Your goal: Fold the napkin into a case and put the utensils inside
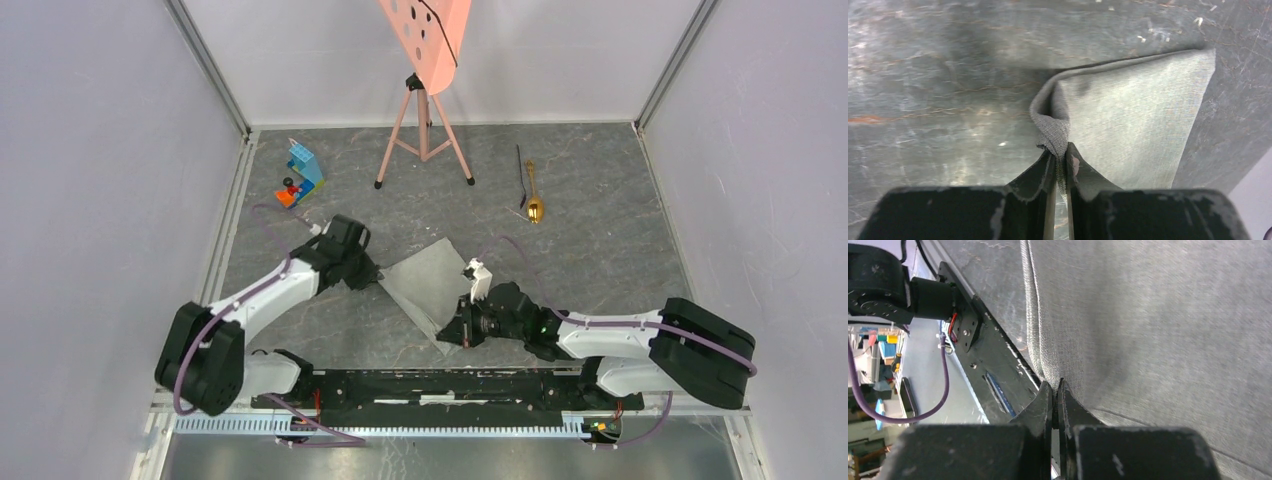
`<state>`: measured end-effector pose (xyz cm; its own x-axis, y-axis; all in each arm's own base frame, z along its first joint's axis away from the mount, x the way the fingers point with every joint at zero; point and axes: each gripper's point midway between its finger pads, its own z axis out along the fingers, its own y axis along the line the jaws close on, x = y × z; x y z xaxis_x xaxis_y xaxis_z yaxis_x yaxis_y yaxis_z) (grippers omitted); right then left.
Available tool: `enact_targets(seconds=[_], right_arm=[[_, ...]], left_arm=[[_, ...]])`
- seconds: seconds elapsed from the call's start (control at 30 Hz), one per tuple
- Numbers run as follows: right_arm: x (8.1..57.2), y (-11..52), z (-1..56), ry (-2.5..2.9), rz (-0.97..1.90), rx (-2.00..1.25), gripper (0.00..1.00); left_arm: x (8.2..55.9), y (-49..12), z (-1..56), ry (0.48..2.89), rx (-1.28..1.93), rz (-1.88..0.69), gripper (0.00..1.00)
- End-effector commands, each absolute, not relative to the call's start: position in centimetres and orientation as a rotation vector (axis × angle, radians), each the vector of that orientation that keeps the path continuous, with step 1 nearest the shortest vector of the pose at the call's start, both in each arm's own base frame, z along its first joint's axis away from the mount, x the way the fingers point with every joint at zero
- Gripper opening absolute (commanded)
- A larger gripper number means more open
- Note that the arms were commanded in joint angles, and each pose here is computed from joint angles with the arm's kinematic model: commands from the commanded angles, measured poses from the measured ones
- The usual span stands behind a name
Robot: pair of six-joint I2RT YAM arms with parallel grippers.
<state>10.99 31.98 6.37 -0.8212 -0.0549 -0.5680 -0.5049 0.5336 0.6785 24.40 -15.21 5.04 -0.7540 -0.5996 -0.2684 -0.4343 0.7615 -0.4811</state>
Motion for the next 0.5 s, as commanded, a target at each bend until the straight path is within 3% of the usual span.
enact_targets(seconds=[0.0,0.17,0.47], right_arm=[[11.0,30.9,5.9,2.303,1.273,-0.348,0.0],[11.1,29.4,4.8,2.325,1.249,-0.315,0.0],[11.1,27.0,2.9,2.356,1.192,-0.286,0.0]], left_arm=[[26.0,-14.5,6.2,2.564,-0.692,-0.237,0.17],[27.0,-16.7,6.4,2.632,-0.638,-0.048,0.11],[29.1,-21.9,6.6,2.642,-0.478,0.01,0.11]])
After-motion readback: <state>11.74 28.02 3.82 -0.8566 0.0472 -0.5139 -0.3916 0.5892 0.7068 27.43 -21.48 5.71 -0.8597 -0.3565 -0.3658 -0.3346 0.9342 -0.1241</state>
